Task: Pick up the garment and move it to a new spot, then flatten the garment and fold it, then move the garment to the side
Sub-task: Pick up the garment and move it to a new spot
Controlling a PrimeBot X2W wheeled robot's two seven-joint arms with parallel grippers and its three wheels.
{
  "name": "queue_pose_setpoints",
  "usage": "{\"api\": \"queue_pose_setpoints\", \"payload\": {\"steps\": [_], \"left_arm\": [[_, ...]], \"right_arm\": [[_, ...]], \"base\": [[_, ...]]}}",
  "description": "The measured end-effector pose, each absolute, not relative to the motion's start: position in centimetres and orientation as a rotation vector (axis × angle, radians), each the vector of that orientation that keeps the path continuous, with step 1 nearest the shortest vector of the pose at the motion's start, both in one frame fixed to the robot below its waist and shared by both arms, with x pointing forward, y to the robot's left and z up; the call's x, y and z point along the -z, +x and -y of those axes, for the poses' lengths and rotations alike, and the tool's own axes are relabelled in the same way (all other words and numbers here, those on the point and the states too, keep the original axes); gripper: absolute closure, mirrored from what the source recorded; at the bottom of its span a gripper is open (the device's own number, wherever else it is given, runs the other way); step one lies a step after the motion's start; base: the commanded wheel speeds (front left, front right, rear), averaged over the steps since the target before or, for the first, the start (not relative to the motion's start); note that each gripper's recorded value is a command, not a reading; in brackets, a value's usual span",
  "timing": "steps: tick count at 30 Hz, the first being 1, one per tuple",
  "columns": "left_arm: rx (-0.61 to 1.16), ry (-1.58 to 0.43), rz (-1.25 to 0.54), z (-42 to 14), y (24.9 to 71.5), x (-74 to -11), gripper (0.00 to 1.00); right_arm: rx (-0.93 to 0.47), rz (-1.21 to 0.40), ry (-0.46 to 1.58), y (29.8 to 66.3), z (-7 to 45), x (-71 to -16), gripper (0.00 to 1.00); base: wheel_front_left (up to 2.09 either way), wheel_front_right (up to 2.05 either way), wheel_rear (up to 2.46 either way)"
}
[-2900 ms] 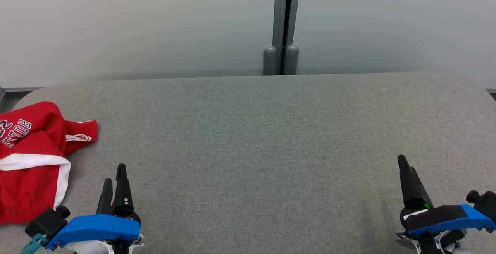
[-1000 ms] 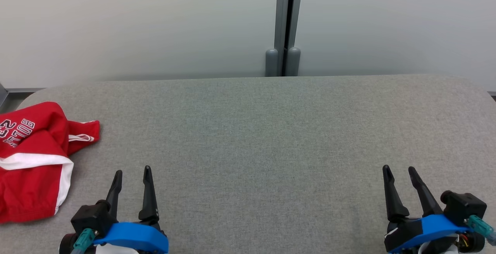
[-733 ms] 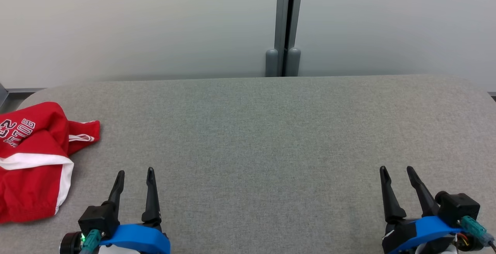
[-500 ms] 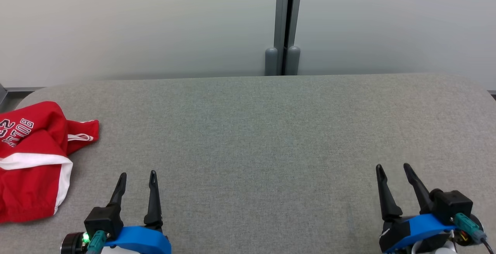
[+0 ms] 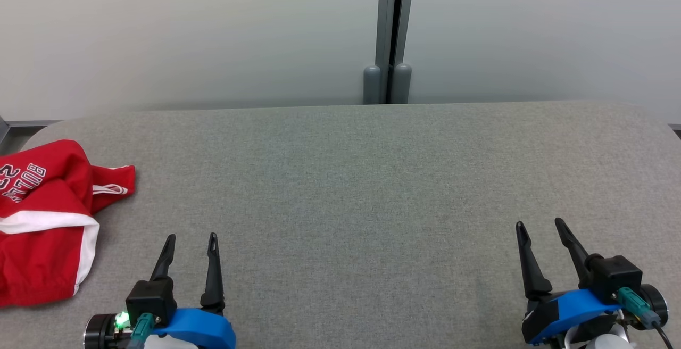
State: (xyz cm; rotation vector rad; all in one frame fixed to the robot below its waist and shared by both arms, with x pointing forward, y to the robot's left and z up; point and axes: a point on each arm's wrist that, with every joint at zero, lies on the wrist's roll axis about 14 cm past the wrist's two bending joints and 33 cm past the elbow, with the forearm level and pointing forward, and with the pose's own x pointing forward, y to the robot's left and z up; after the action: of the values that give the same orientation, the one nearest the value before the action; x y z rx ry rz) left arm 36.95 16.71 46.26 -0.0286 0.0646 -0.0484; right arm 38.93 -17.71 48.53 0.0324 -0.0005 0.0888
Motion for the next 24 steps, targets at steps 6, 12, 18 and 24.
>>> {"api": "queue_pose_setpoints", "payload": {"steps": [6, 12, 18, 24], "left_arm": [[0.044, -0.032, -0.064, -16.8, 37.0, -46.3, 0.0], [0.037, -0.04, -0.065, -17.0, 37.0, -46.3, 0.0], [0.012, -0.048, -0.066, -17.7, 36.6, -46.2, 0.0], [-0.063, -0.049, -0.062, -20.0, 35.3, -46.3, 0.0]], "right_arm": [[-0.085, -0.004, 0.036, 38.8, 17.8, -48.4, 0.0], [-0.089, -0.011, 0.035, 38.7, 17.6, -48.2, 0.0], [-0.121, -0.014, 0.033, 39.1, 16.5, -48.0, 0.0], [-0.216, -0.019, 0.029, 40.0, 13.3, -47.9, 0.0]], "base": [[0.0, 0.0, 0.0], [0.0, 0.0, 0.0], [0.0, 0.0, 0.0], [0.0, 0.0, 0.0]]}}
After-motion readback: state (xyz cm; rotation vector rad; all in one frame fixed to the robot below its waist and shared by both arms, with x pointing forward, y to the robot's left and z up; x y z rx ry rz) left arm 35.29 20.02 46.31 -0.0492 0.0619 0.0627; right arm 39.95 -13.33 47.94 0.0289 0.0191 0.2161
